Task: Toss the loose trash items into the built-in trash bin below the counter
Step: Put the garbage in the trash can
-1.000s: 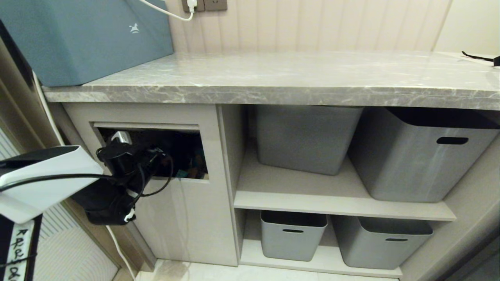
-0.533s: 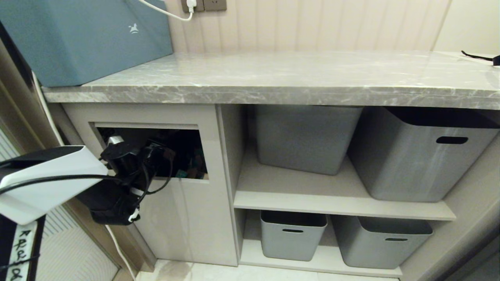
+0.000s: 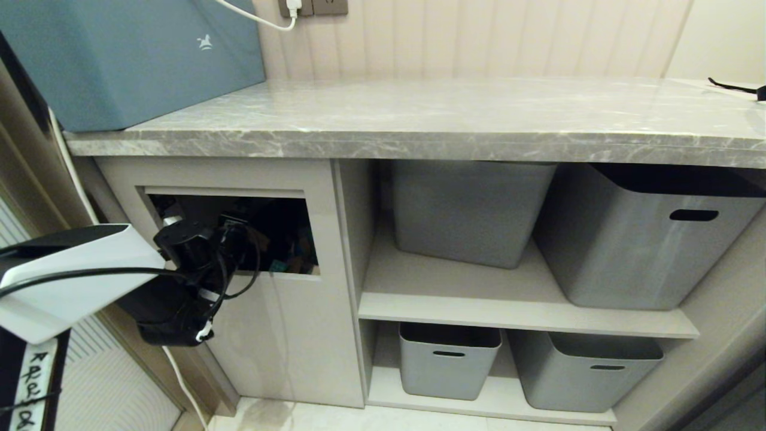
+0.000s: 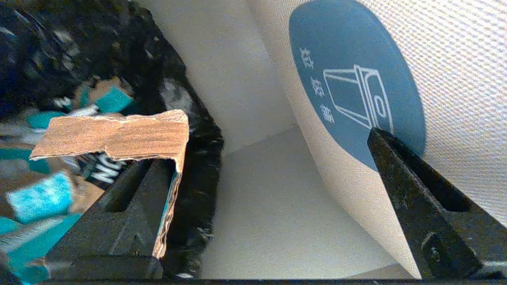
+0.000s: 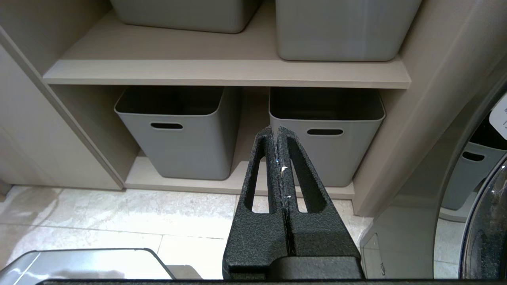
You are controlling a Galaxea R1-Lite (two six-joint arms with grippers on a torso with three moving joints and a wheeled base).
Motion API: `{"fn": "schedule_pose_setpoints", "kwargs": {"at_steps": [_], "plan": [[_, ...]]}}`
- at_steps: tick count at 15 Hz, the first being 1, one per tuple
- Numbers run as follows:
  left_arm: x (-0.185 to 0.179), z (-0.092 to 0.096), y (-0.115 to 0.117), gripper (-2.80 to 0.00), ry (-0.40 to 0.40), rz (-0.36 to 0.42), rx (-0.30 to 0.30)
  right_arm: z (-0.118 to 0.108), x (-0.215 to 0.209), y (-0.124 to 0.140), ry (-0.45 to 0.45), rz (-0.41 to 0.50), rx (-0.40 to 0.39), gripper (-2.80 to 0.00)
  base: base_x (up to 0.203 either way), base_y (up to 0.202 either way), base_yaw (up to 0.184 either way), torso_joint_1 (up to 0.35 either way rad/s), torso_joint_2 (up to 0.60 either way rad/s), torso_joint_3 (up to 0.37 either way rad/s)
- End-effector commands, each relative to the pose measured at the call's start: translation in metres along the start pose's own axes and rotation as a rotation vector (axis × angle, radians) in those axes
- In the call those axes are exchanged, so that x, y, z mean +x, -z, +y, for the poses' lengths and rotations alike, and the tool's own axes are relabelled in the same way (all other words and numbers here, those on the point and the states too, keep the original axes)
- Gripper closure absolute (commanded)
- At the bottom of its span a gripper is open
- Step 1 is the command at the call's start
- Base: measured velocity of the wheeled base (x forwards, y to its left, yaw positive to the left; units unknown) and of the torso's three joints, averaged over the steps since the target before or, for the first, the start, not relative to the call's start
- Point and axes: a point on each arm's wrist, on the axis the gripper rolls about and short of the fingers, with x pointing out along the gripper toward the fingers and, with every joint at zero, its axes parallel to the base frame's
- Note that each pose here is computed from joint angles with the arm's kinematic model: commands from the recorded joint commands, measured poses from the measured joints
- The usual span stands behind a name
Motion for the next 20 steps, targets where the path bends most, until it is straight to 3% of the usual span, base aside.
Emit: {"fn": "schedule_pose_setpoints", "kwargs": {"at_steps": [1,4,7,8,10,12,13,15,18,19,20], "plan": [[0.0,-0.003,-0.002,-2.8,0.012,-0.011,-0.062,0.0,0.0,0.0,0.0,0.002,0.0,0.0,0.0,0.0,0.0,0.0,0.0,0.0],[0.0,-0.005,-0.003,-2.8,0.01,-0.027,-0.139,0.0,0.0,0.0,0.0,0.002,0.0,0.0,0.0,0.0,0.0,0.0,0.0,0.0],[-0.001,-0.011,-0.007,-2.8,0.038,-0.033,-0.398,0.0,0.0,0.0,0.0,0.002,0.0,0.0,0.0,0.0,0.0,0.0,0.0,0.0],[-0.001,-0.011,-0.009,-2.8,0.041,-0.035,-0.451,0.0,0.0,0.0,0.0,0.002,0.0,0.0,0.0,0.0,0.0,0.0,0.0,0.0],[-0.004,-0.007,-0.006,-2.8,0.019,-0.018,-0.473,0.0,0.0,0.0,0.0,0.002,0.0,0.0,0.0,0.0,0.0,0.0,0.0,0.0],[-0.005,-0.006,-0.004,-2.8,0.017,0.021,-0.436,0.0,0.0,0.0,-0.001,0.002,0.0,0.0,0.0,0.0,0.0,0.0,0.0,0.0],[-0.006,-0.004,-0.003,-2.8,0.018,0.046,-0.367,0.0,0.0,0.0,0.0,0.002,0.0,0.0,0.0,0.0,0.0,0.0,0.0,0.0],[-0.006,-0.003,-0.002,-2.8,0.021,0.094,-0.321,0.0,0.0,0.0,0.0,0.002,0.0,0.0,0.0,0.0,0.0,0.0,0.0,0.0],[-0.008,0.01,0.006,-2.8,-0.014,0.124,-0.082,0.0,0.0,0.0,0.0,0.002,0.0,0.0,0.0,0.0,0.0,0.0,0.0,0.0],[-0.009,0.014,0.008,-2.8,-0.035,0.133,-0.094,0.0,0.0,0.0,-0.001,0.002,0.0,0.0,0.0,0.0,0.0,0.0,0.0,0.0],[-0.009,0.017,0.01,-2.8,-0.046,0.141,-0.07,0.0,0.0,0.0,0.0,0.002,0.0,0.0,0.0,0.0,0.0,0.0,0.0,0.0]]}}
